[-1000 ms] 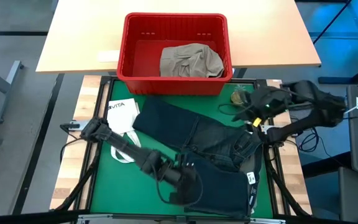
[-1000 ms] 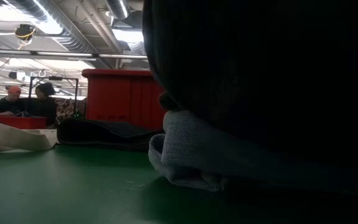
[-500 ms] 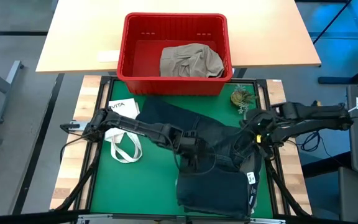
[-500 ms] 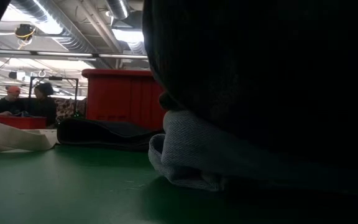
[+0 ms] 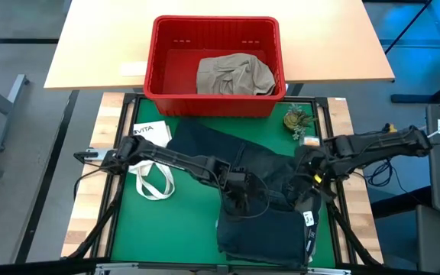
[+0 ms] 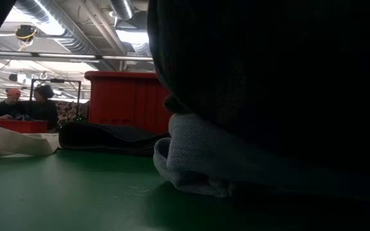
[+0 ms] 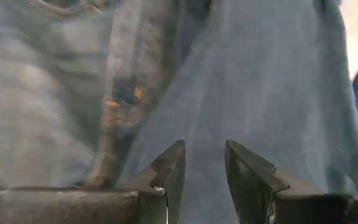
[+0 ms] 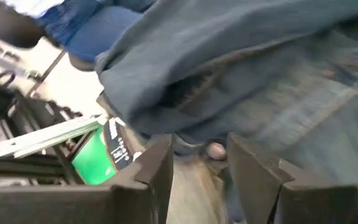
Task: Fold Laundry from Bin
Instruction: Fold the dark blue jeans
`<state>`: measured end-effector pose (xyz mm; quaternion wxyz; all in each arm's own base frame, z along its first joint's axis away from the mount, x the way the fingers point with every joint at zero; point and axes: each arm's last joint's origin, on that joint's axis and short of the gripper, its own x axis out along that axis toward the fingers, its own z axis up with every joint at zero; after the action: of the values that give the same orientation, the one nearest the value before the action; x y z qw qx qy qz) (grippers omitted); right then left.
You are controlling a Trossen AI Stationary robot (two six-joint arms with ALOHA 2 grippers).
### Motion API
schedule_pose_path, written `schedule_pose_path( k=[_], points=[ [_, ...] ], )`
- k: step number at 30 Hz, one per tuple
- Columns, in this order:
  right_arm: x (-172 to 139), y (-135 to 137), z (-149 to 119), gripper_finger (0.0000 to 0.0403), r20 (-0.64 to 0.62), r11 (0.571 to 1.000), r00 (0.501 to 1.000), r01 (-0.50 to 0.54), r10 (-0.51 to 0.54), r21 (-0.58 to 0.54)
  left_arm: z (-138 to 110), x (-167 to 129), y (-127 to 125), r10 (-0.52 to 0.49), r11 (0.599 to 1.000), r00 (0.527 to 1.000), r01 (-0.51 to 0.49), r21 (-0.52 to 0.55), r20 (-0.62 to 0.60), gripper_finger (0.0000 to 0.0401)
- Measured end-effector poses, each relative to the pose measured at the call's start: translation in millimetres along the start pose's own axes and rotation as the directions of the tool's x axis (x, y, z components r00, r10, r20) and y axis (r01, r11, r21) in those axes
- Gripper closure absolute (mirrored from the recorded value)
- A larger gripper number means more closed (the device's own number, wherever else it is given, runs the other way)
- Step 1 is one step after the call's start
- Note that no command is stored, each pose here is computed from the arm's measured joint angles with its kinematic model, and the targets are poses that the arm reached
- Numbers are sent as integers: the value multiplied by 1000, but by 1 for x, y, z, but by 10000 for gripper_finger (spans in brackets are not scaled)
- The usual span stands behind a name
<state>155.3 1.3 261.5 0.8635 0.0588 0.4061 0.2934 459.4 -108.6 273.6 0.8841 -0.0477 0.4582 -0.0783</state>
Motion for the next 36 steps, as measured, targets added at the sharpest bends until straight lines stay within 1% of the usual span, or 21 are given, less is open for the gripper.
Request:
schedule_pose_path(
  k=[2,6,7,10,12,14,15,18,22,25,30,34,36],
  points=[
    [8,4,3,253,-1,998,1000,-31,31,-49,-1,7,-1,-24,1000,1000,24,1,-7,293],
    [21,14,11,253,-8,988,998,-64,64,-144,-1,11,0,-25,1000,1000,25,0,-6,293],
    [25,15,12,253,-12,985,998,-56,54,-164,0,12,0,-27,1000,1000,27,0,1,293],
    [35,17,16,253,-34,978,999,13,-20,-206,0,12,-1,-31,1000,999,31,-3,11,293],
    [40,16,16,253,-56,975,996,57,-70,-214,1,12,-3,-38,999,999,38,-1,23,293],
    [44,15,16,253,-74,975,994,65,-82,-213,2,12,-5,-45,999,999,45,2,31,293],
    [45,14,16,253,-82,977,994,50,-69,-207,2,12,-7,-54,999,998,54,6,34,293],
    [47,15,16,253,-85,980,996,-32,16,-195,2,12,-13,-84,996,995,83,16,45,293],
    [47,17,16,253,-81,971,993,-101,86,-217,0,13,-22,-96,995,995,95,30,41,293],
    [47,18,15,253,-88,970,992,-111,94,-215,-1,13,-27,-87,996,995,85,38,42,293],
    [48,18,13,253,-114,967,988,-131,108,-216,-5,17,-27,-84,996,996,83,38,36,293],
    [47,18,12,254,-124,961,985,-147,120,-233,-14,27,-23,-73,997,997,73,-4,-2,293],
    [47,18,12,261,-122,954,983,-164,137,-252,-19,34,-21,-71,997,997,71,-18,-5,293]
  ],
)
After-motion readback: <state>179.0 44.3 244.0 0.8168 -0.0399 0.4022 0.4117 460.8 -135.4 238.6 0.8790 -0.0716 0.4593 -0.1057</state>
